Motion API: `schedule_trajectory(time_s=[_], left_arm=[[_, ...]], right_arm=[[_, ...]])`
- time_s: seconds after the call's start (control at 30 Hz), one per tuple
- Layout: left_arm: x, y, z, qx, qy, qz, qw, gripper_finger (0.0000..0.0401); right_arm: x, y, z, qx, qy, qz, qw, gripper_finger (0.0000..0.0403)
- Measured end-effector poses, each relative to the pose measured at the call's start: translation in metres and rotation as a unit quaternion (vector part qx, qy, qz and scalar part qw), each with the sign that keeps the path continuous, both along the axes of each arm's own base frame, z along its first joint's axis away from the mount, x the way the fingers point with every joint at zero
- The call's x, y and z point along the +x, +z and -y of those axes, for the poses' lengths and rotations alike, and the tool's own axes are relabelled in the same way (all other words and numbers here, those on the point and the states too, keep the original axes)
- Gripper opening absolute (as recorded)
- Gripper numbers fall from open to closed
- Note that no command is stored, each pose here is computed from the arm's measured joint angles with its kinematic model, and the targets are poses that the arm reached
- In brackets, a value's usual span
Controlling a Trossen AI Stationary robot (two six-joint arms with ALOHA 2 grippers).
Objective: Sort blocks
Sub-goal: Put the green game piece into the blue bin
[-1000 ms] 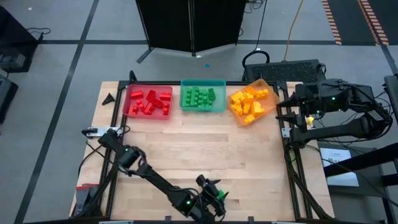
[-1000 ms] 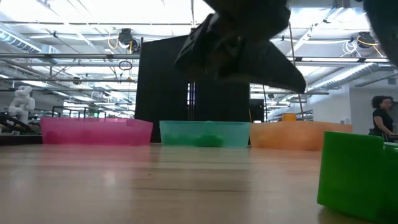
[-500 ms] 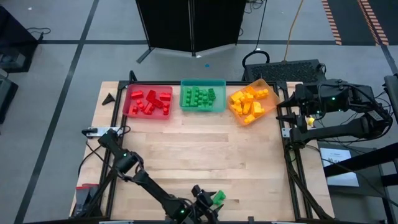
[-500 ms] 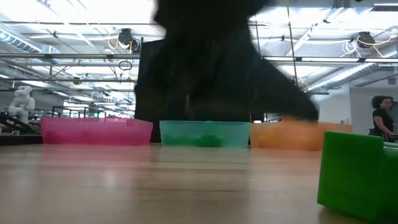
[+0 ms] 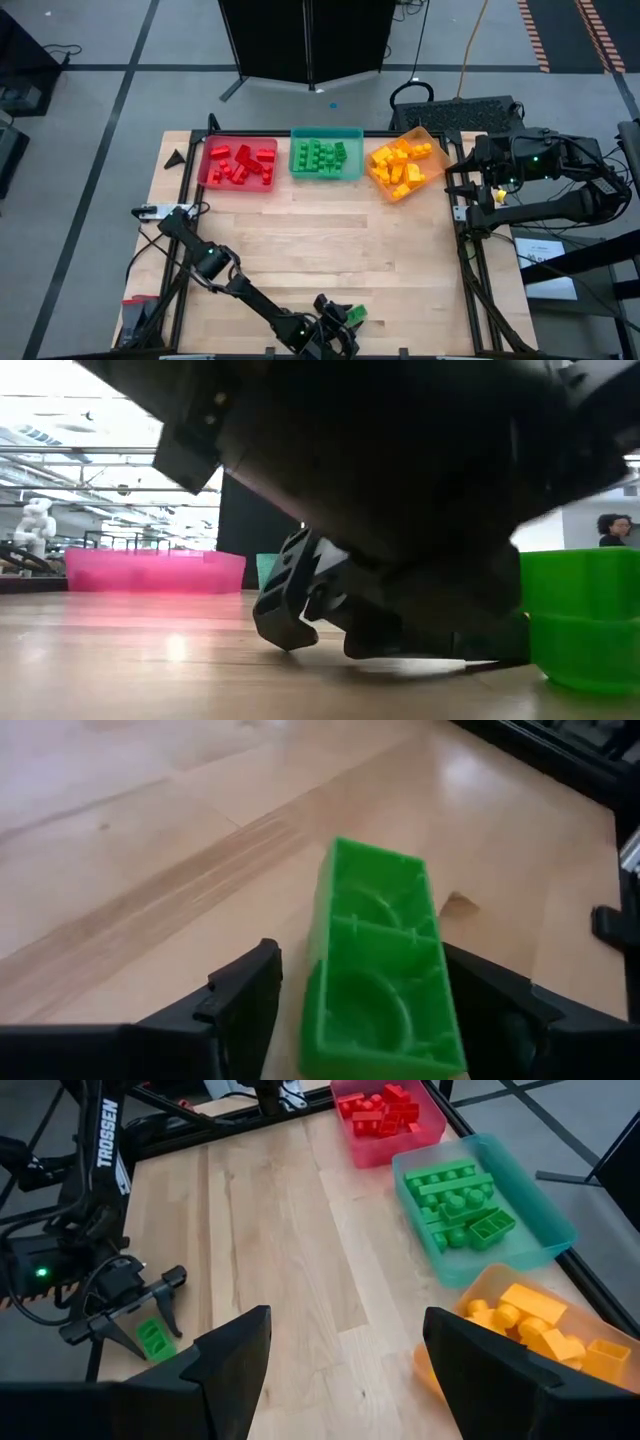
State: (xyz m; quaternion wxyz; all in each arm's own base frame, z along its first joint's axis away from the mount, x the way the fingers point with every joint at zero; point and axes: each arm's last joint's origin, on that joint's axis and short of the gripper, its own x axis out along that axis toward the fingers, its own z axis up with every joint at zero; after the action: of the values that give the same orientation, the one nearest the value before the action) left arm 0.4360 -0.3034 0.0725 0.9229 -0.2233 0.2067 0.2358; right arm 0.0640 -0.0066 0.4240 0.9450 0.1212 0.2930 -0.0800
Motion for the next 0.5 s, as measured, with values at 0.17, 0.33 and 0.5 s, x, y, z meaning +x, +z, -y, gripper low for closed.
schedule_trajectory(time_s=[0.17, 0.33, 0.5], left_arm=[[0.0, -0.004, -0.007, -0.021, 0.019, -0.016, 0.999, 0.0241], [0.001, -0.007, -0.011, -0.015, 0.023, -0.027, 0.999, 0.0151], [0.001, -0.007, -0.012, -0.017, 0.024, -0.029, 0.999, 0.0131]], right_arm=[[0.0, 0.0, 0.0, 0.0, 0.0, -0.002, 1.0, 0.0258], [0.0, 0.0, 0.0, 0.0, -0.001, -0.002, 1.0, 0.0258], [0.0, 0.0, 0.0, 0.0, -0.001, -0.002, 1.0, 0.0258]])
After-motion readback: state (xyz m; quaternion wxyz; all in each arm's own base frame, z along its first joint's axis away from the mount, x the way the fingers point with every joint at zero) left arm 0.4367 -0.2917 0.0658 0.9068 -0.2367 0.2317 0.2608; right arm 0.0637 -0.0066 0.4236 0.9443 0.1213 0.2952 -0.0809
